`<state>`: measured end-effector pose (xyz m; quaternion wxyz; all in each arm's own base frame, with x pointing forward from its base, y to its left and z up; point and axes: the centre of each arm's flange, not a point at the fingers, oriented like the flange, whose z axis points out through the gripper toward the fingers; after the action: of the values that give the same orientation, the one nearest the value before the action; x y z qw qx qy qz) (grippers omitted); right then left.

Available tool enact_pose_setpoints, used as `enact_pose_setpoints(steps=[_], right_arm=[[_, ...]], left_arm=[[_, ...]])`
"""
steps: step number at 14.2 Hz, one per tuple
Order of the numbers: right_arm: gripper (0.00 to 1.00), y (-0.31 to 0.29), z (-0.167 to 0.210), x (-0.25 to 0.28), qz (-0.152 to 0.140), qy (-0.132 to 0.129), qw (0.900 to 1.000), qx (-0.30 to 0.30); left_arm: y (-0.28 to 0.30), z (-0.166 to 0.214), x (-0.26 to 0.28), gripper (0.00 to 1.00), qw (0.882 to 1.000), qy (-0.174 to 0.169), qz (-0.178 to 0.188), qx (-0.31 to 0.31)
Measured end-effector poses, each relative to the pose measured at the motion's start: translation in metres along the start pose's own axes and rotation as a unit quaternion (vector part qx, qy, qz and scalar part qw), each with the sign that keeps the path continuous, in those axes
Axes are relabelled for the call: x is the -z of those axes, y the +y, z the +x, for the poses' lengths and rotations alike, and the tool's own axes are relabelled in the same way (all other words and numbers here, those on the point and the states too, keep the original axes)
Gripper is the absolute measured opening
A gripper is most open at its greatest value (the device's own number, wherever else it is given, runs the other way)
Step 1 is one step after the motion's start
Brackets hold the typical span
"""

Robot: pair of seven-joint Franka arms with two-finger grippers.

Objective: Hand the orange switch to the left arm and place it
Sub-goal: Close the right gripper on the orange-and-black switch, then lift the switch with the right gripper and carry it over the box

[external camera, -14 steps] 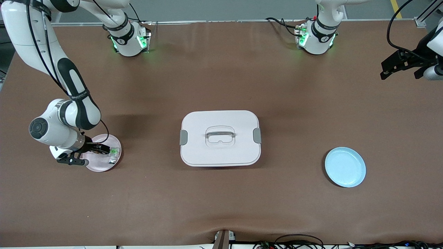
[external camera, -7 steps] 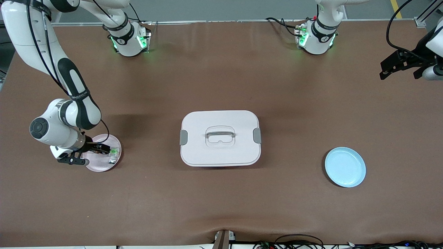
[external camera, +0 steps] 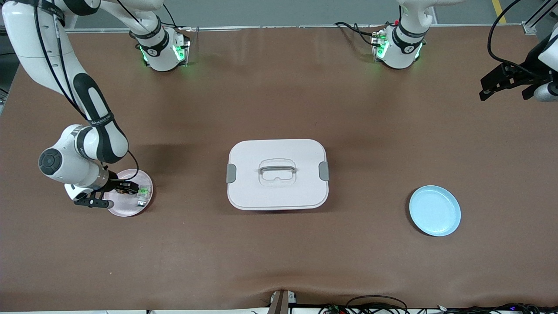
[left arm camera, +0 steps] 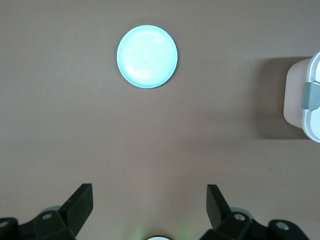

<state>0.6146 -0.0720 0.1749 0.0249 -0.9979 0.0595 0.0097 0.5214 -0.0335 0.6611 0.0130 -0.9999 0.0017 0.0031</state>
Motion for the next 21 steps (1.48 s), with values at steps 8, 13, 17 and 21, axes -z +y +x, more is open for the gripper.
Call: enact_pose_setpoints(steps=[8, 13, 17, 21], right_arm=[[0.73, -0.018, 0.021, 0.077, 0.048, -0.108, 0.992, -0.043], [0.73, -0.080, 0.022, 0.180, 0.086, -0.175, 0.963, -0.188], [0.73, -0.182, 0.012, 0.228, 0.096, -0.205, 0.916, -0.332], [0.73, -0.256, -0.001, 0.252, 0.096, -0.231, 0.862, -0.441]], left_arm=[[0.000, 0.001, -0.002, 1.00, 1.000, -0.002, 0.000, 0.000], [-0.001, 0.004, -0.007, 1.00, 1.000, -0.006, 0.000, 0.001], [-0.001, 0.005, -0.008, 1.00, 1.000, -0.008, 0.000, 0.001], [-0.001, 0.007, -0.010, 1.00, 1.000, -0.010, 0.000, 0.001]])
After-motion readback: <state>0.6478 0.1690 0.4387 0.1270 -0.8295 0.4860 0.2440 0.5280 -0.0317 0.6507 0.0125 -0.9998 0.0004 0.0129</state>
